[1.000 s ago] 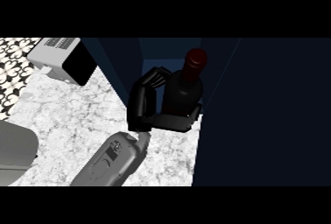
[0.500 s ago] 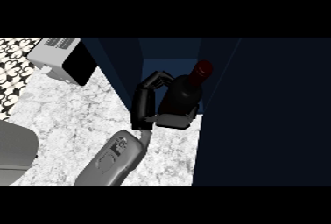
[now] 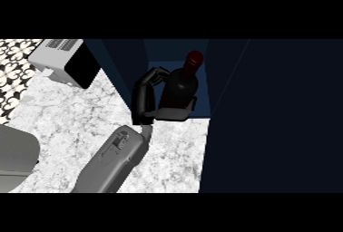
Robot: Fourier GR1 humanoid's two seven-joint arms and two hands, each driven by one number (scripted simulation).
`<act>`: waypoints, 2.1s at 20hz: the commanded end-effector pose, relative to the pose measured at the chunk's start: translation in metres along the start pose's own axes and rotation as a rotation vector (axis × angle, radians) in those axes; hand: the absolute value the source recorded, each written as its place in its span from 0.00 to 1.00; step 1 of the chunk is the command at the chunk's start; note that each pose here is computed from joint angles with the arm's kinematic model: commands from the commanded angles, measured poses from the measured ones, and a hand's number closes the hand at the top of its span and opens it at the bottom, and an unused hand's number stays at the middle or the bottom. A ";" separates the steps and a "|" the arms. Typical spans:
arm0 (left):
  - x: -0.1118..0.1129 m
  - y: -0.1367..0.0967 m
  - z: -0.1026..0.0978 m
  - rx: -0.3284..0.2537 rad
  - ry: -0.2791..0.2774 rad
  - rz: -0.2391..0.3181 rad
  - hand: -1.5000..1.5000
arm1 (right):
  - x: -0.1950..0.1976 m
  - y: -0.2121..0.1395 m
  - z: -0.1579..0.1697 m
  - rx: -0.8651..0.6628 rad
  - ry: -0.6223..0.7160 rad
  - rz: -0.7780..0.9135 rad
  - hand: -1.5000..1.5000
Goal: Pick up the wine, place it into the cabinet and close the cabinet
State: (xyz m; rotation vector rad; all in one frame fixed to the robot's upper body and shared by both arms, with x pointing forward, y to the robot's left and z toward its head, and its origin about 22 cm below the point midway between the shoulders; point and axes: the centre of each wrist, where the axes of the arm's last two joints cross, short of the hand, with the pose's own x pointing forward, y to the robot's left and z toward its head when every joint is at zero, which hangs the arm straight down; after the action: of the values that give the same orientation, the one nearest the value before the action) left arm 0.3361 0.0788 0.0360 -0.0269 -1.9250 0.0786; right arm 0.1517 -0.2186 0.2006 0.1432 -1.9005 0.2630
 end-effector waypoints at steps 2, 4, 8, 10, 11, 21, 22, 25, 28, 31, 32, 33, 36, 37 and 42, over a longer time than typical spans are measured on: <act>0.005 0.000 -0.029 0.033 -0.008 0.000 1.00 | 0.016 0.002 0.021 0.030 -0.037 -0.037 0.00; -0.012 0.007 -0.019 0.014 0.045 -0.012 1.00 | 0.011 0.006 0.018 0.018 -0.031 -0.048 0.00; -0.013 0.014 -0.042 0.001 0.041 0.016 1.00 | 0.018 0.003 0.023 0.025 -0.059 -0.059 0.00; -0.015 0.011 -0.035 0.011 0.066 0.022 1.00 | 0.013 0.006 0.018 0.017 -0.045 -0.079 0.00; -0.020 0.008 -0.037 0.005 0.072 0.013 1.00 | 0.014 0.005 0.010 0.031 -0.046 -0.077 0.00; -0.025 0.010 -0.062 0.033 0.074 -0.033 1.00 | 0.011 0.004 0.013 0.043 -0.036 -0.060 0.00; -0.030 0.010 -0.064 0.058 0.074 -0.082 1.00 | 0.013 0.002 0.009 0.062 -0.026 -0.058 0.00; -0.023 0.000 -0.070 0.060 0.001 -0.117 1.00 | 0.016 0.003 -0.001 0.053 -0.037 -0.079 0.00; -0.023 0.006 -0.080 0.067 -0.002 -0.111 1.00 | 0.011 0.004 0.009 0.033 -0.058 -0.074 0.00; -0.021 0.003 -0.085 0.106 -0.028 -0.153 1.00 | 0.000 0.002 -0.003 0.057 -0.038 -0.062 0.00; -0.014 0.019 -0.099 0.097 -0.030 -0.123 1.00 | -0.004 -0.005 0.012 0.043 -0.044 -0.054 0.00; -0.007 0.001 -0.103 0.092 -0.020 -0.117 1.00 | 0.001 0.004 0.005 0.029 -0.047 -0.069 0.00; -0.025 0.022 -0.094 0.084 -0.016 -0.124 1.00 | -0.005 0.000 0.011 0.060 -0.040 -0.064 0.00; -0.021 0.010 -0.096 0.117 0.010 -0.112 1.00 | 0.003 0.001 0.010 0.066 -0.048 -0.058 0.00; -0.025 0.020 -0.096 0.179 0.070 -0.005 1.00 | -0.001 0.004 0.008 0.058 -0.048 -0.072 0.00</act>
State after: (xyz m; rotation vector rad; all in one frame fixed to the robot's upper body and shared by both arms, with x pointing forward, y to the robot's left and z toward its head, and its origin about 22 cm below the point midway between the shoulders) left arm 0.4330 0.0948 0.0488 0.1059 -1.9048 0.1424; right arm 0.1557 -0.2145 0.1921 0.2042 -1.9107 0.2761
